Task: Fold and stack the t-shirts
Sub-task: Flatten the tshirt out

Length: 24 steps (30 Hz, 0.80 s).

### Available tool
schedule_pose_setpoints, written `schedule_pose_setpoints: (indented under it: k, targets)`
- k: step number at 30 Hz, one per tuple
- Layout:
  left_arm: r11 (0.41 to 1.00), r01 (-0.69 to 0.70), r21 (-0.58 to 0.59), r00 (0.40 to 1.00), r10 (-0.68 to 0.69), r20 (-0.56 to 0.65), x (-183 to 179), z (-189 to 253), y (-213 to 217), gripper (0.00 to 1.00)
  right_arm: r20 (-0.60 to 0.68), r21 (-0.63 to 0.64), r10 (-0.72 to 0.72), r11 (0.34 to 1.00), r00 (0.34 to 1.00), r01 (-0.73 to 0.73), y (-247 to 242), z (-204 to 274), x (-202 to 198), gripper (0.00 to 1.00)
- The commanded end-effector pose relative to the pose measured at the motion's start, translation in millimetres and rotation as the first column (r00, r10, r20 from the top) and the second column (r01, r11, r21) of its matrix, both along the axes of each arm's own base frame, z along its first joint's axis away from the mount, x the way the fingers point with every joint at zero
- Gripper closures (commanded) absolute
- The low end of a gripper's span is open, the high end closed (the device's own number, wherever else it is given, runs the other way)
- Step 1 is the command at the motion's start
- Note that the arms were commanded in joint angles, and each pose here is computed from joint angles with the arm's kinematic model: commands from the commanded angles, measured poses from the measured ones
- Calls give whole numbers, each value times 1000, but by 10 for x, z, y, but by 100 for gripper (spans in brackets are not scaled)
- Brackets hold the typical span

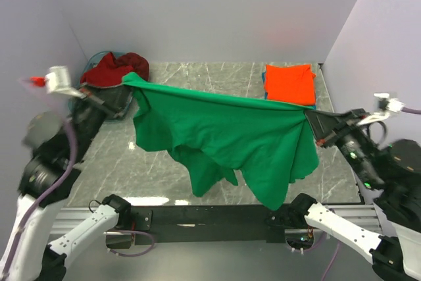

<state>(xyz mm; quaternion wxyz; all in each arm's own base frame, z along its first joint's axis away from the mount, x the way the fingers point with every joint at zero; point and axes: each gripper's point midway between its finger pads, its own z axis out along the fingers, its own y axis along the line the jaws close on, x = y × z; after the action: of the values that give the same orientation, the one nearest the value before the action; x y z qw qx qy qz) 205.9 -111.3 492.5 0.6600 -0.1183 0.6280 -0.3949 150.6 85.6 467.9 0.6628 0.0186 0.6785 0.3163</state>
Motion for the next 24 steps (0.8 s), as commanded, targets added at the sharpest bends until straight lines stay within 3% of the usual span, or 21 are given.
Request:
schedule_pose_setpoints:
  k: [1,4,5,6,7,8,9,10,12,13,14,16,19,24]
  targets:
    - [985,-142,96,930,166,-329,595,-1012,6,91,-138,-190,-336,932,932,308,-246,-600,531,100]
    - [964,-175,199,834,253,-490,1023,-1911,4,91,-221,-347,-444,868,868,355,-131,-1226,985,100]
    - [964,-170,202,820,252,-514,1149,-2097,15,90,-261,-369,-413,878,873,305,-40,-1430,1132,100]
    - [973,-99,211,774,208,-598,1266,-2593,-41,87,-335,-409,-402,877,853,253,10,-1790,1387,100]
    - [974,-142,176,814,216,-540,1557,-2574,125,70,-404,-336,-310,925,861,175,84,-2087,1651,100]
    - [980,-120,161,814,190,-549,1661,-2720,161,24,-437,-341,-305,927,846,158,73,-2284,1811,100]
    - [993,-53,106,781,107,-615,1748,-3020,174,1,-503,-381,-326,915,800,132,94,-2621,2080,95]
    - [997,-25,72,787,63,-613,1830,-3036,150,1,-530,-411,-358,902,769,136,30,-2750,2210,85]
    - [999,33,38,777,-2,-629,1914,-3082,86,1,-613,-475,-401,876,680,89,34,-3134,2385,49]
    - [998,63,28,776,-31,-631,1907,-3080,40,1,-624,-482,-413,872,664,89,39,-3089,2427,30]
    - [997,66,27,772,-34,-635,1893,-3087,36,1,-633,-475,-413,875,654,92,50,-3130,2439,24]
    - [998,51,33,763,-18,-646,1838,-3123,64,1,-625,-442,-401,889,670,120,65,-3112,2417,15]
    - [998,20,66,738,29,-674,1637,-3272,149,1,-593,-418,-415,891,690,178,-16,-2983,2267,13]
    - [998,65,5,686,-41,-726,1097,-3612,45,1,-535,-346,-471,880,702,326,-241,-2793,1855,11]
